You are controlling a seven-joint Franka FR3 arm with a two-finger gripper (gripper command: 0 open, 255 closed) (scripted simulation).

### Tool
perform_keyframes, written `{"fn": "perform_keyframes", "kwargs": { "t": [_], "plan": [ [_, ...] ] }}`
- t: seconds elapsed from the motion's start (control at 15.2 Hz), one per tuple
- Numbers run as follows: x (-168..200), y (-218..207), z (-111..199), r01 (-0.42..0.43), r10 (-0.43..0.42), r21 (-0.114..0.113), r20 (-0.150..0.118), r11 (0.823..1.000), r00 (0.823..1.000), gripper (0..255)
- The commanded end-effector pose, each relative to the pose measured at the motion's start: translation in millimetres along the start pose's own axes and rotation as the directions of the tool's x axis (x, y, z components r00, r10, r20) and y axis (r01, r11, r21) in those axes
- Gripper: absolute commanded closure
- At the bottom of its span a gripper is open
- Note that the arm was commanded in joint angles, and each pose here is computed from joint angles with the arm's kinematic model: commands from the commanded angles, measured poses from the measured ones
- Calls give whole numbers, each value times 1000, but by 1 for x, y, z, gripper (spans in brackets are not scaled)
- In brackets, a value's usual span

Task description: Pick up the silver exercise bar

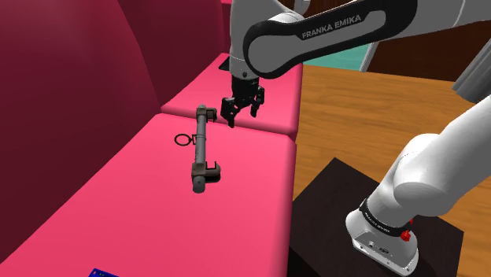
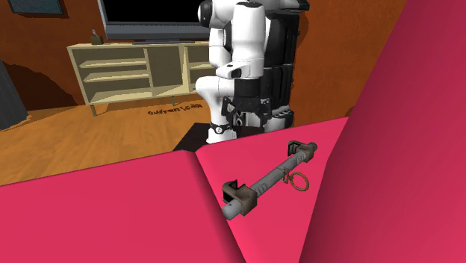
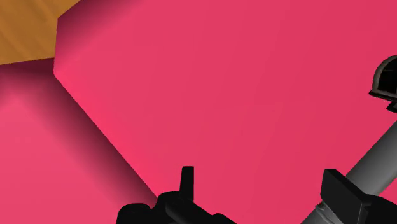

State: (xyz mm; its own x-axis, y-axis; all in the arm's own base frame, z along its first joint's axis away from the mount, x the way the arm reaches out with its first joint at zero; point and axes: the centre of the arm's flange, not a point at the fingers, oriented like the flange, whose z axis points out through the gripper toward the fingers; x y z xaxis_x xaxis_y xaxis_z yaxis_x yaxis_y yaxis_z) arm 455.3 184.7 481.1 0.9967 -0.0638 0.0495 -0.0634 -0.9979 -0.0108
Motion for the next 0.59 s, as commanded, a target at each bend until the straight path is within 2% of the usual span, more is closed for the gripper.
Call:
{"fn": "perform_keyframes", "kwargs": {
  "t": [0.0,0.53],
  "plan": [
    [14,-20,13,-22,22,7,1,1000,1000,0],
    [73,-98,46,-100,100,31,5,994,995,0]
  ]
}}
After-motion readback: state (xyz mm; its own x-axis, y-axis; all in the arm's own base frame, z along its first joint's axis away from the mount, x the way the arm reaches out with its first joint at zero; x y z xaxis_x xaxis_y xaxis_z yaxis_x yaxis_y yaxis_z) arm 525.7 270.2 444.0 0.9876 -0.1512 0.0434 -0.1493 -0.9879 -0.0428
